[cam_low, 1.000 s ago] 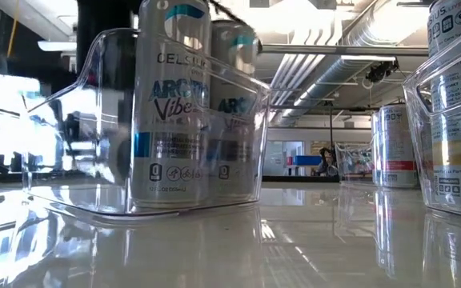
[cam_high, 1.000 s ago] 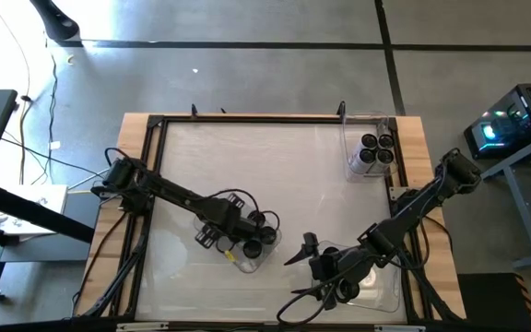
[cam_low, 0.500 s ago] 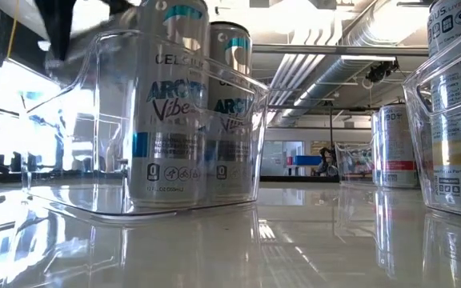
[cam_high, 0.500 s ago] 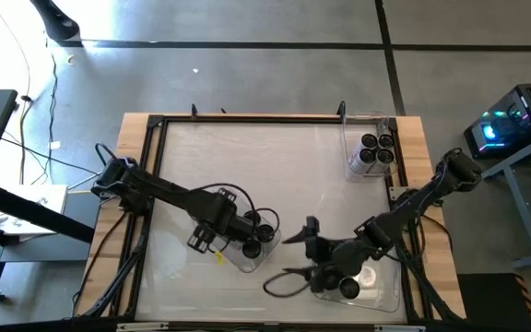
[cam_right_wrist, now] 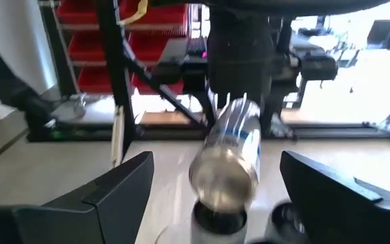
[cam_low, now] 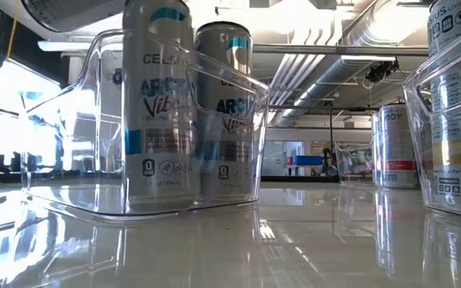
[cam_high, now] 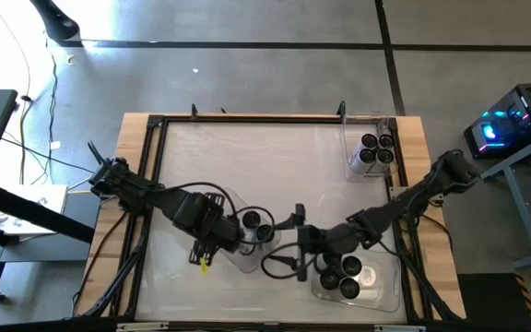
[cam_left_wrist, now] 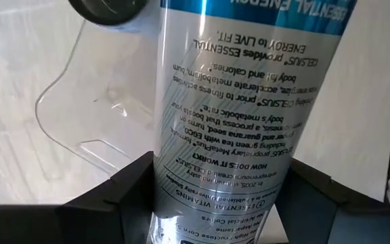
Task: Sort soda cans
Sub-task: Adjust the white-blue soda can in the bottom left transparent bin
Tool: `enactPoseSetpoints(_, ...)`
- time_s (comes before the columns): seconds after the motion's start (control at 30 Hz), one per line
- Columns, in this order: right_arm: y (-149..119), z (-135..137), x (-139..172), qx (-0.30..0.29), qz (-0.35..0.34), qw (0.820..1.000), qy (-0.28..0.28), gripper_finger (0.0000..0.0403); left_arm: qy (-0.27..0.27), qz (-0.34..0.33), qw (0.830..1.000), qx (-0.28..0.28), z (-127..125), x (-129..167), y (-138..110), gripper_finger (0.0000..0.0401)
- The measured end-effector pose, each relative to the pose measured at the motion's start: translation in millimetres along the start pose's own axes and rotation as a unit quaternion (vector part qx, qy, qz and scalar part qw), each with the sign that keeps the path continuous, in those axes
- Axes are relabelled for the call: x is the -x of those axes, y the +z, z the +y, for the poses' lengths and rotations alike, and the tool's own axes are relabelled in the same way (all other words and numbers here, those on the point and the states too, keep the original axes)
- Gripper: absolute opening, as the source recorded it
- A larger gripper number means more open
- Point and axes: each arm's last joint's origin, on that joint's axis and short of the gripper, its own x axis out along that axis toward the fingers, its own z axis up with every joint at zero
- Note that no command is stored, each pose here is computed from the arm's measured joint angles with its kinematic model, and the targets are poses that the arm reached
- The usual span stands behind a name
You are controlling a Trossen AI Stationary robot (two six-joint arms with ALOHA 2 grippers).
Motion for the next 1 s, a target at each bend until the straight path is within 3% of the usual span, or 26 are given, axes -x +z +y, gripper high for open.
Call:
enactPoseSetpoints(0.2, -12.1, -4.0, -26.1, 0.019, -0.043, 0.999, 0.004, 0.0318, 0.000, -0.003, 1.000, 0.010, -3.3, 0.0, 0.0, 0.0234)
enactPoseSetpoints(0.5, -33.6, -12.8, -46.5, 0.100, -0.019, 0.995, 0.002, 0.0318, 0.012, -0.006, 1.000, 0.012, -1.2, -0.1, 0.6, 0.0234)
enactPoseSetpoints(0.73, -36.6, -18.1, -51.6, 0.151, -0.018, 0.987, 0.042, 0.0318, 0.016, -0.007, 1.000, 0.017, -0.1, -0.2, 0.8, 0.0234)
enactPoseSetpoints(1.0, -36.2, -25.6, -53.7, 0.158, -0.013, 0.987, -0.004, 0.0318, 0.011, -0.018, 0.998, 0.051, 12.0, 6.8, -2.1, 0.0234)
